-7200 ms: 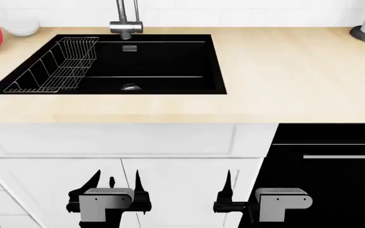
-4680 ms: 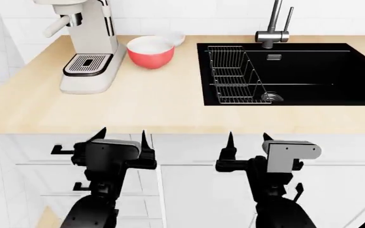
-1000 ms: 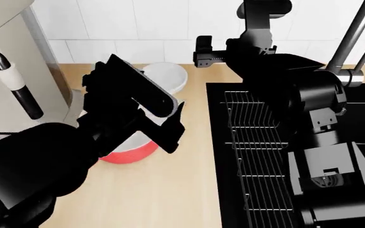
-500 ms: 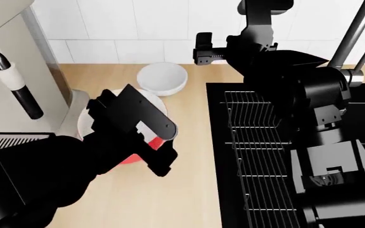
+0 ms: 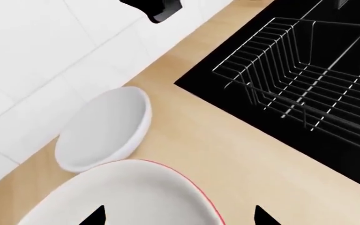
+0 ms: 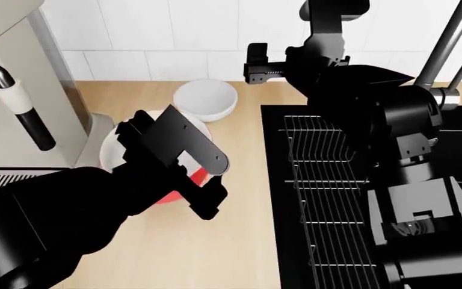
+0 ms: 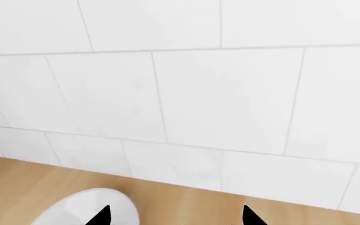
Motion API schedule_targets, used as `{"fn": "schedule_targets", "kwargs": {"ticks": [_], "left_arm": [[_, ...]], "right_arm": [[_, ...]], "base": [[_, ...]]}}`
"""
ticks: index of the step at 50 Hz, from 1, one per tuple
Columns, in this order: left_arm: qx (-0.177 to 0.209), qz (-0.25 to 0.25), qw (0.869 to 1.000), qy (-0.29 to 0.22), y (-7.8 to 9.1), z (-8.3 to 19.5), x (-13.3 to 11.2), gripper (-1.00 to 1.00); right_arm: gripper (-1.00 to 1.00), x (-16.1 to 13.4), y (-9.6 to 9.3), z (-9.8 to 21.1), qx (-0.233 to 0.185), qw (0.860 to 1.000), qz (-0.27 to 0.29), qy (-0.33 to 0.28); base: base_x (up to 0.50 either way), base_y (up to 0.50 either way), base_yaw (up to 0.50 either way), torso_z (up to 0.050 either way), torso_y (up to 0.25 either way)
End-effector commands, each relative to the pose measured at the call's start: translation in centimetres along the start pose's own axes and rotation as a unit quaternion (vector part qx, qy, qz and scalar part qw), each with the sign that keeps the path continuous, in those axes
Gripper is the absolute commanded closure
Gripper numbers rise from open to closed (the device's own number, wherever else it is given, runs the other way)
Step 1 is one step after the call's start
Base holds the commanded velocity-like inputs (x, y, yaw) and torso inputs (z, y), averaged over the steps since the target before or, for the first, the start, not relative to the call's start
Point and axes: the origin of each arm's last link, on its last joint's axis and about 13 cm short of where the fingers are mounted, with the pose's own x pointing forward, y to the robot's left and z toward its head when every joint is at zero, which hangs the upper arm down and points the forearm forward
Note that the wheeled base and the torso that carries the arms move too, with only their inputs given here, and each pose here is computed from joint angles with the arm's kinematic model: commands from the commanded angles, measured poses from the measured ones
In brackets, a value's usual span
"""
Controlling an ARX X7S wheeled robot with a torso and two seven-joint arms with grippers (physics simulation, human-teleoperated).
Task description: Stack the bowls in the sink.
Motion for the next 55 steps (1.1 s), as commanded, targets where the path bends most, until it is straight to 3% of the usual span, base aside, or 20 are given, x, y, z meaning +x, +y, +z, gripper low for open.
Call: {"fn": "schedule_targets", "kwargs": {"ticks": [1, 12, 21, 36, 49, 55], "left_arm": [[-0.006, -0.036, 0.996, 0.084, -1.2, -3.1, 1.4, 1.00], [0.037, -0.054, 0.994, 0.088, -1.9, -3.5, 1.3, 1.00], [0.045, -0.061, 0.994, 0.082, -2.0, -3.4, 1.2, 1.00], [0.065, 0.005, 0.998, -0.003, -1.6, -1.6, -0.5, 1.00], [0.091, 0.027, 0.993, -0.074, -3.8, -0.9, -3.9, 1.00], [0.100, 0.037, 0.989, -0.101, -4.0, -0.1, -4.9, 1.00]], "right_arm": [[-1.00, -0.1, 0.1, 0.0, -0.001, 1.000, 0.001, 0.000], [-1.00, -0.1, 0.0, 0.0, 0.002, 1.000, -0.001, 0.000], [-1.00, -0.2, -0.2, 0.0, 0.003, 1.000, -0.005, -0.001], [-1.00, -0.2, -0.3, 0.3, 0.006, 1.000, -0.011, -0.004], [-1.00, 0.5, -0.2, 0.3, 0.011, 1.000, -0.017, 0.000], [-1.00, 1.2, 0.0, 0.1, 0.010, 1.000, -0.010, 0.015]], "base": [[0.00, 0.00, 0.00, 0.000, 0.000], [0.00, 0.00, 0.00, 0.000, -0.006], [0.00, 0.00, 0.00, 0.000, -0.005], [0.00, 0.00, 0.00, 0.000, -0.004], [0.00, 0.00, 0.00, 0.000, 0.000], [0.00, 0.00, 0.00, 0.000, 0.000]]}}
